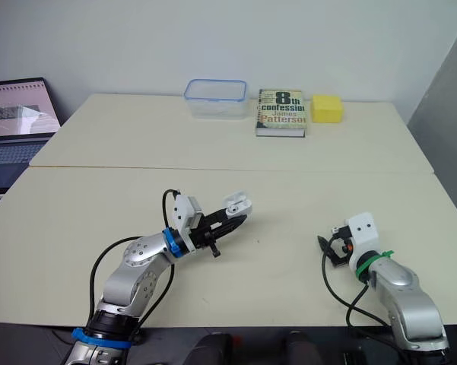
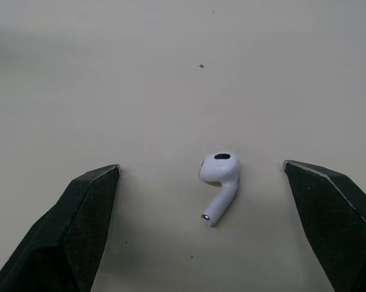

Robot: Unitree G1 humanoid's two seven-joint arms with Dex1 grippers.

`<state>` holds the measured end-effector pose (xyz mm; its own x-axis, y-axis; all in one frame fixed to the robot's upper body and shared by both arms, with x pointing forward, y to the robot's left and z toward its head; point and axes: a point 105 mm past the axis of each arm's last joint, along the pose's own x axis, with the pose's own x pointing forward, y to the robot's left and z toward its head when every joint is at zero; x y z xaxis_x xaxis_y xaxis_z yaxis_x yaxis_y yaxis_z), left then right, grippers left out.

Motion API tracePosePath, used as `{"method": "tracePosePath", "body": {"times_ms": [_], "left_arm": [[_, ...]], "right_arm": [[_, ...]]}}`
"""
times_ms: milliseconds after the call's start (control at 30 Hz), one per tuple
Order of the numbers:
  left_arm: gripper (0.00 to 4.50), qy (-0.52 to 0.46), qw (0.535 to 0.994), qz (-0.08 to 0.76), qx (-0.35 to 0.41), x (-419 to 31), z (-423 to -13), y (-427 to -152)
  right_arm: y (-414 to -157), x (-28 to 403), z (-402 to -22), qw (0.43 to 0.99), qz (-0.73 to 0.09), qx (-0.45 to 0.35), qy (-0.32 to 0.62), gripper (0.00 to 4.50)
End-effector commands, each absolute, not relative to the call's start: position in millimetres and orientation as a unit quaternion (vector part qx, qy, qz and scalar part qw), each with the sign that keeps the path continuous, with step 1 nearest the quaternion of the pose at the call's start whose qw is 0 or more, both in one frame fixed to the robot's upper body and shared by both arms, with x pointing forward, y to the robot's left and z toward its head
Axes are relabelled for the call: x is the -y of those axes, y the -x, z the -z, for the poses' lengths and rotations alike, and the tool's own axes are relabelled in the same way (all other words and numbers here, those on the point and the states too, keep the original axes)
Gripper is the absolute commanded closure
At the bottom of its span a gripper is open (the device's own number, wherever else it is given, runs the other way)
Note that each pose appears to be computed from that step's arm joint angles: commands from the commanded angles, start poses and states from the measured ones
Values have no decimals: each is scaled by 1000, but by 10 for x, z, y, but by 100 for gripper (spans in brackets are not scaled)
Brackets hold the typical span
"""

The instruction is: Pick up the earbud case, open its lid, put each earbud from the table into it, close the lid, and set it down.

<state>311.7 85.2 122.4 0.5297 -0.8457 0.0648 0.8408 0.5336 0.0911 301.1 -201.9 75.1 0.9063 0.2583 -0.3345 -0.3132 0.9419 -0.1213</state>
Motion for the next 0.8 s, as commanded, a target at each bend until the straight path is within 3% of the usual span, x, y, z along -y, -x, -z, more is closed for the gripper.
{"method": "tracePosePath", "body": {"times_ms": [33,100,300,433,600,800], "left_arm": [[369,-33,873,480,74,-851,-1346,-3101],[369,-33,873,481,74,-850,-1346,-3099],[369,-33,874,479,73,-859,-1348,-3093],[369,-33,874,479,71,-861,-1345,-3079],[369,-33,875,479,68,-870,-1346,-3054],[369,-31,878,474,59,-893,-1320,-2983]], "right_arm": [[-3080,2062,-779,976,-134,-148,91,17],[-3079,2051,-755,975,-137,-155,84,62],[-3047,2052,-784,974,-142,-165,68,279],[-2967,1974,-854,963,-192,-172,78,410],[-2771,1809,-1053,908,-349,-177,152,411],[-2399,1947,-1101,765,-521,-233,298,411]]}}
